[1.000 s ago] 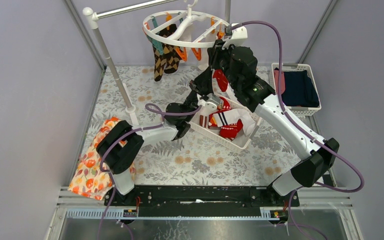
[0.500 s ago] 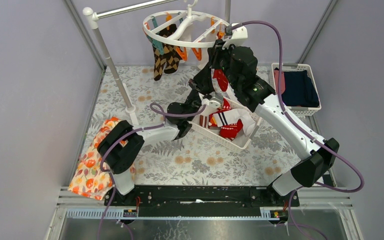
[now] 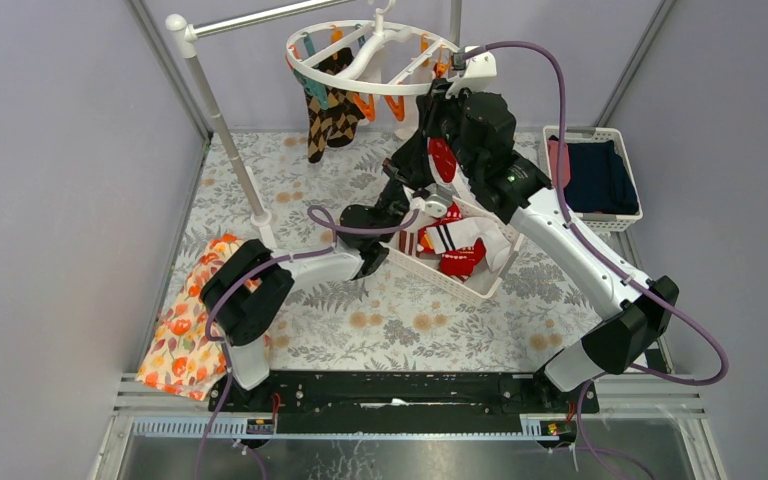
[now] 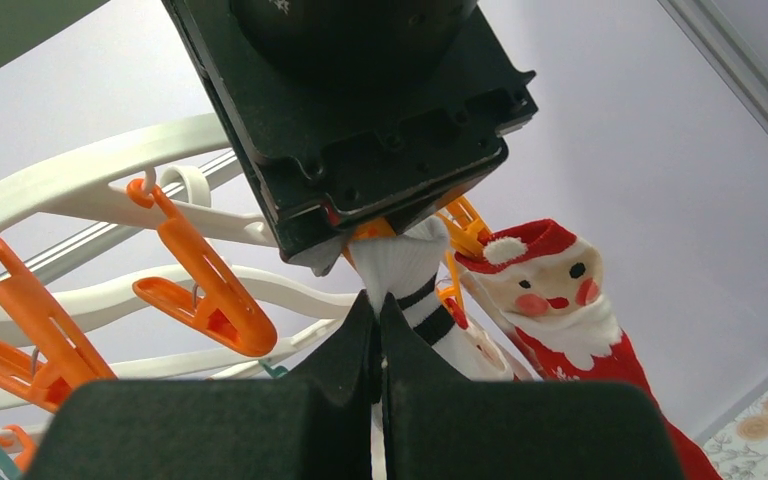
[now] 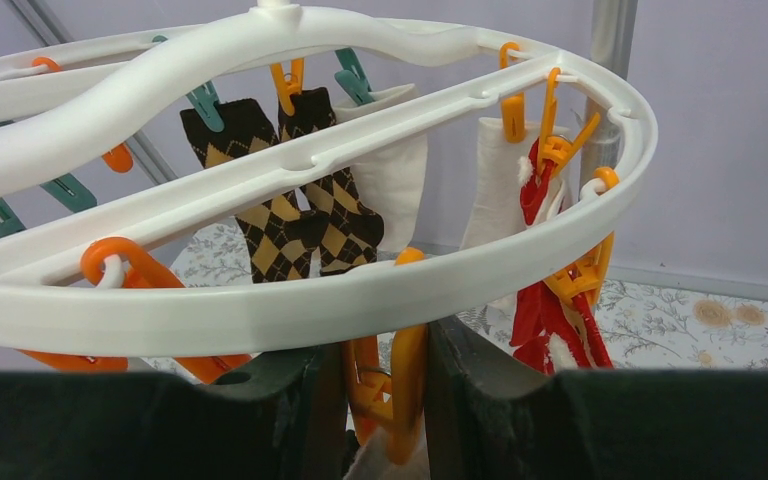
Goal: Clip the socks to the hanger
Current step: Clamp the sock onto the hanger.
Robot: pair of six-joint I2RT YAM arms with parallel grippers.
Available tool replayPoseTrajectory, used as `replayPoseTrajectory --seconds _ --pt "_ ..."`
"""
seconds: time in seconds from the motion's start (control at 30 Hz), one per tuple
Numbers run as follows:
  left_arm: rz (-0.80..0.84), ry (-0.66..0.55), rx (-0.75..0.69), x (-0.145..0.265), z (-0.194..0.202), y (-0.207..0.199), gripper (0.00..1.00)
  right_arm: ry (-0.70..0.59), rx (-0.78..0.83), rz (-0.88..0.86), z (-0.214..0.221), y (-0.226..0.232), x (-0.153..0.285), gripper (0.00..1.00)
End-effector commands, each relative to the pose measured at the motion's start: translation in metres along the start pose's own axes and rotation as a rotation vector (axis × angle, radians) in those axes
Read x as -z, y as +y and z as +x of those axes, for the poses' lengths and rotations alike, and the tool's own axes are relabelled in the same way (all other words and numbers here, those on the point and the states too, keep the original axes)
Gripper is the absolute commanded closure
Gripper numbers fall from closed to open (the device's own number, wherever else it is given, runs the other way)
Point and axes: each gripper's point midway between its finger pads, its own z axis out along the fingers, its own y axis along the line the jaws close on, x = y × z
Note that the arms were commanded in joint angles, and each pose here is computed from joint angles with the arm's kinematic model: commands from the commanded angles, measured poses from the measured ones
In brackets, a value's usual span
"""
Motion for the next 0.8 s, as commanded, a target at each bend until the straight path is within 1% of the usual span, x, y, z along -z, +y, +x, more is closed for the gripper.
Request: replayPoseTrajectory --seconds 0.0,0.17,0.23,0.3,0.57,0.77 --pt "-0.082 -0.006 -0.017 -0.0087 -0.0057 0.0160 1.00 -0.048 -0.040 0.010 -0.0268 -0.0070 0.0115 0.78" --pt "-0.086 0.002 -0.011 -0.0093 -0.0044 0.0167 1.00 -0.048 -0.042 0.010 -0.0266 -0.0077 0.0120 0.76" --pt "-0.081 0.006 -0.010 -0.0083 -0.0032 0.0147 1.00 -0.048 -0.044 0.010 -0.0271 -0.0077 0.0125 0.73" --pt "-0.078 0.006 -0.007 -0.0079 -0.0031 0.0139 1.00 -0.047 -0.043 0.006 -0.0270 -0.0072 0.0130 0.68" --pt "-0.068 0.007 0.004 -0.0077 -0.0024 0.0112 1.00 -0.034 -0.030 -0.049 -0.0261 0.0003 0.0148 0.41" --pt "-0.068 0.009 0.015 -0.0070 -0.0023 0.0115 1.00 -0.036 -0.024 -0.049 -0.0273 -0.0008 0.0170 0.32"
